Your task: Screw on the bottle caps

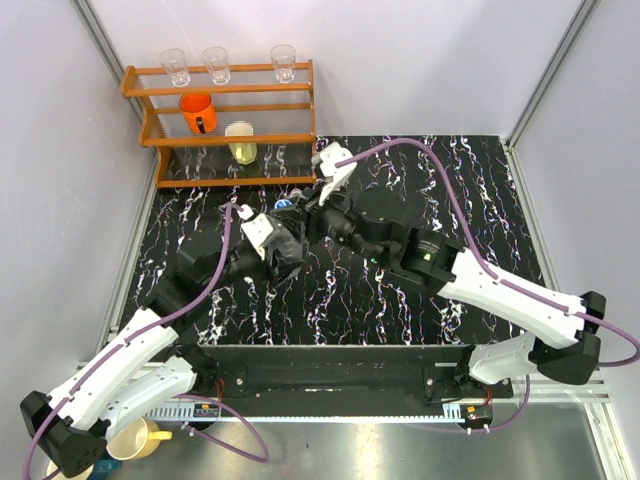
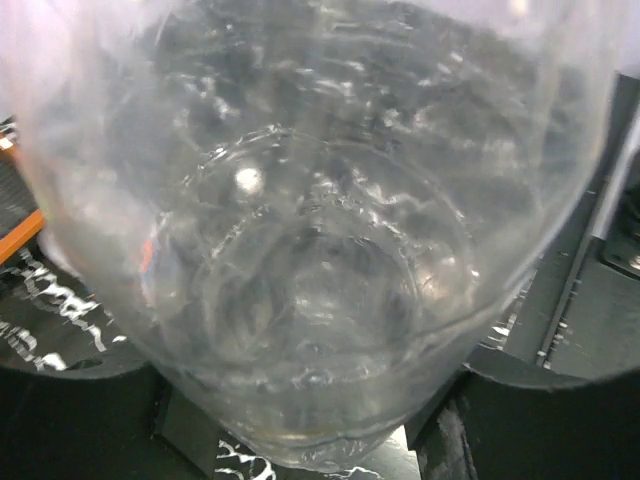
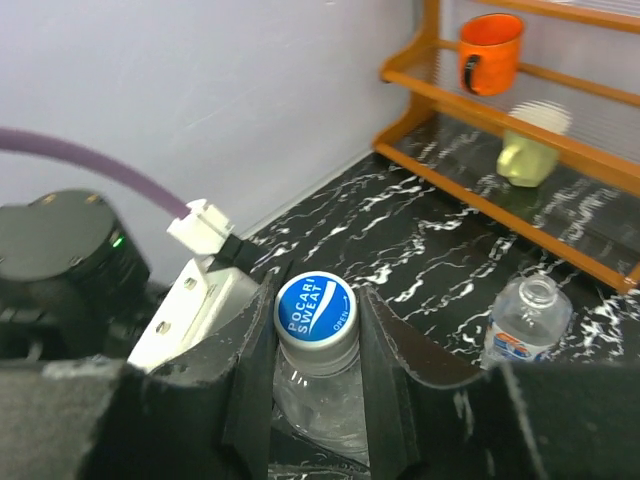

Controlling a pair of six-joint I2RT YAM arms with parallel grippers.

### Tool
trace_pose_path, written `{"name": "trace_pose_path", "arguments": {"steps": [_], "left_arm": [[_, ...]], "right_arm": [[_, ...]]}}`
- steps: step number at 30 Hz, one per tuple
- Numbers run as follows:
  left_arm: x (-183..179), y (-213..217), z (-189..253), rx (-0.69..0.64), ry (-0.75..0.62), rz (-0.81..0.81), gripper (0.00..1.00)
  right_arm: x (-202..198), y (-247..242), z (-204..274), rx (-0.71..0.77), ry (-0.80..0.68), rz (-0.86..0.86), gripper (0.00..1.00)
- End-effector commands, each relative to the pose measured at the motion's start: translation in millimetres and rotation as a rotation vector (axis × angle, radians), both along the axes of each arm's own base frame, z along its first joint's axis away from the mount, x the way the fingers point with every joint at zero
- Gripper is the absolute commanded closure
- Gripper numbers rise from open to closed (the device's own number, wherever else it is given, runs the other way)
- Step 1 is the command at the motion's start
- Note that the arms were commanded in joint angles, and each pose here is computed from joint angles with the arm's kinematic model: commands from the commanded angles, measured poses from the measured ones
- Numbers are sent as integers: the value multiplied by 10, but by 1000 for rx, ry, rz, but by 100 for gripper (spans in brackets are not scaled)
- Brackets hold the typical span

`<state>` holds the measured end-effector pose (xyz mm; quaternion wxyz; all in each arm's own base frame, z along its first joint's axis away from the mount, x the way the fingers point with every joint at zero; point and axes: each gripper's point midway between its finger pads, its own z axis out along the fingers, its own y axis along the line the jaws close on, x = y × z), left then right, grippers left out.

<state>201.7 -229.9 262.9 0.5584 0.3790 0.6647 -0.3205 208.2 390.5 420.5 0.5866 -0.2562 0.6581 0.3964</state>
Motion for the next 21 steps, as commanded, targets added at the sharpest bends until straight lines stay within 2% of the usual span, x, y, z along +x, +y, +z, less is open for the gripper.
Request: {"name": "trace_pose_path", "arguments": {"steps": [1,3,4,5,7,8,10,11,12,13,14,15,16,17,21], "left_arm": [[333,264,460,-53,-162,229,73],[337,280,459,-53,-151,241,73],[329,275,456,-55,-148,237,73],[318,262,445,-56,-145,228,73],[240,191,424,-56,-143,166,72],[133,107,405,-62,-139,89,70],[1,26,420,-71,-147,-2,69],[-169,-70,434,-89,-148,-113,69],[-256,-106,433,-98,-144,-165,69],[-348,-152,456,-113,-142,-222,69],[-595,-226,459,-130,-124,-370,68],[-712,-243,465,-138,-120,-438,67],[-834,-266,490,-154,-115,-512,66],[-1093,-265,480,-162,-96,-667,66],[-1514,-173,474,-177,-16,-920,64]], "right_arm": [[287,-77,-146,-79,4,-256,100],[312,-95,-106,-73,4,-284,94],[315,-99,-91,-69,4,-287,87],[310,-111,-64,-65,3,-287,72],[244,-178,64,-40,-20,-258,59],[190,-199,125,-29,-33,-233,44],[40,-349,299,-11,-87,-173,33],[-20,-415,371,3,-106,-149,27],[-113,-436,370,8,-119,-87,17],[-229,-591,529,48,-146,-46,12],[-409,-563,516,51,-160,71,9],[-452,-644,568,67,-170,107,4],[-588,-737,637,88,-178,169,3],[-837,-718,657,93,-194,317,2],[-1259,-712,664,64,-200,581,2]]}}
